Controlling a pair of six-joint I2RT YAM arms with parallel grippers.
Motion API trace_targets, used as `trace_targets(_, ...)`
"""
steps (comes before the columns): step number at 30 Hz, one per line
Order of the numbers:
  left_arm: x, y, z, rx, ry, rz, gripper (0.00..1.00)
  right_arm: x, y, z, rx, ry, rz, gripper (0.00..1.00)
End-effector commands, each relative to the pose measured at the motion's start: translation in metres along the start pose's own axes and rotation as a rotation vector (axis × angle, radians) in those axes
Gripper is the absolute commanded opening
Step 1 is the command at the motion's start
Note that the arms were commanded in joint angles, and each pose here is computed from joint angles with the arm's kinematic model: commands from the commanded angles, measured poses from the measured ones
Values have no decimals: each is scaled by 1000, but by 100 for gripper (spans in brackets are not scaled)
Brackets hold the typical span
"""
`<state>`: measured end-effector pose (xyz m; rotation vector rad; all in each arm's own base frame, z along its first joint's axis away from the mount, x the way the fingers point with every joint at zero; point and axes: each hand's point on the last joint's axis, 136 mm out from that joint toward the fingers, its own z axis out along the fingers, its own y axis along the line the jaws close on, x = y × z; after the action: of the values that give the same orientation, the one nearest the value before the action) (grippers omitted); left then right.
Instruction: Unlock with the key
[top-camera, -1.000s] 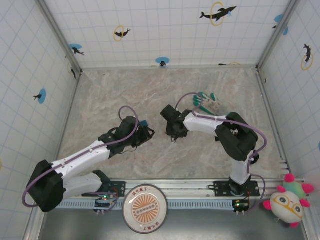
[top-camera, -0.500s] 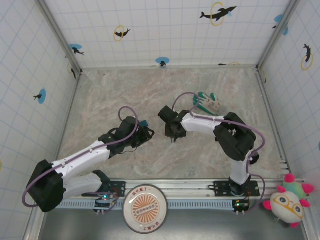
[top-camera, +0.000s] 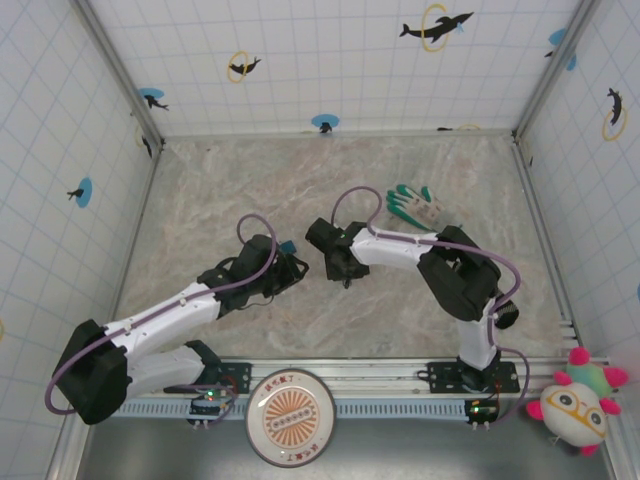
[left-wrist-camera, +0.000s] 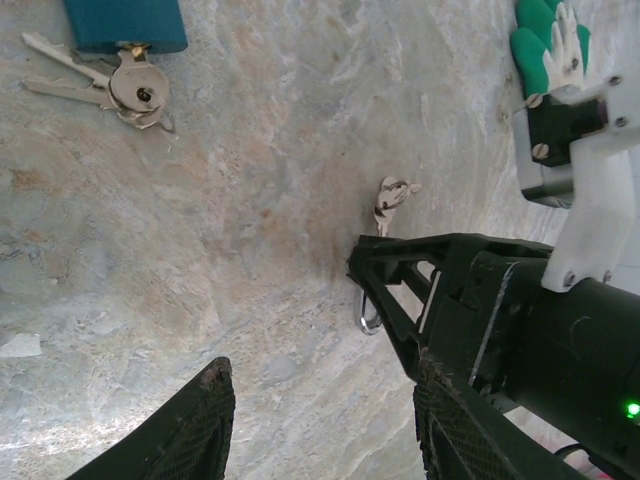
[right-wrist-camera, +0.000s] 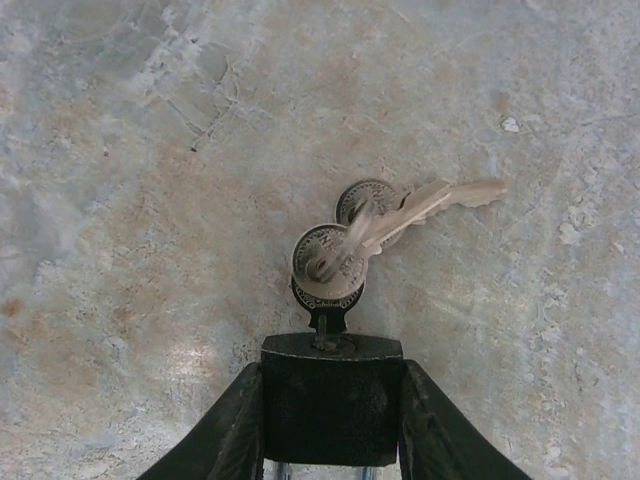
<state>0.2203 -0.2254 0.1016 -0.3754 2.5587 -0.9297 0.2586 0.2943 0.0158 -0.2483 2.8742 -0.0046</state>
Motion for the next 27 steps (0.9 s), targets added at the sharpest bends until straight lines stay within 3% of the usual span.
trace_targets(1,-4,2,-2,2,-21,-13,50,15,-12,17,74,70,-28,27)
trace_targets(6,-5,0,-3,10,-27,-10,50,0,-5,9,18,13,-12,23)
trace_targets(10,-9,-9,-7,44,-45,13,50,-26,3,-18,-91,-112,30,22)
trace_targets(19,-24,-42,-26,140,-102,127,49,-86,-3,-127,-450,-518,233,20)
trace_targets(27,-28,-91,-46,333,-128,260,50,-95,-20,-203,-748,-762,409,18)
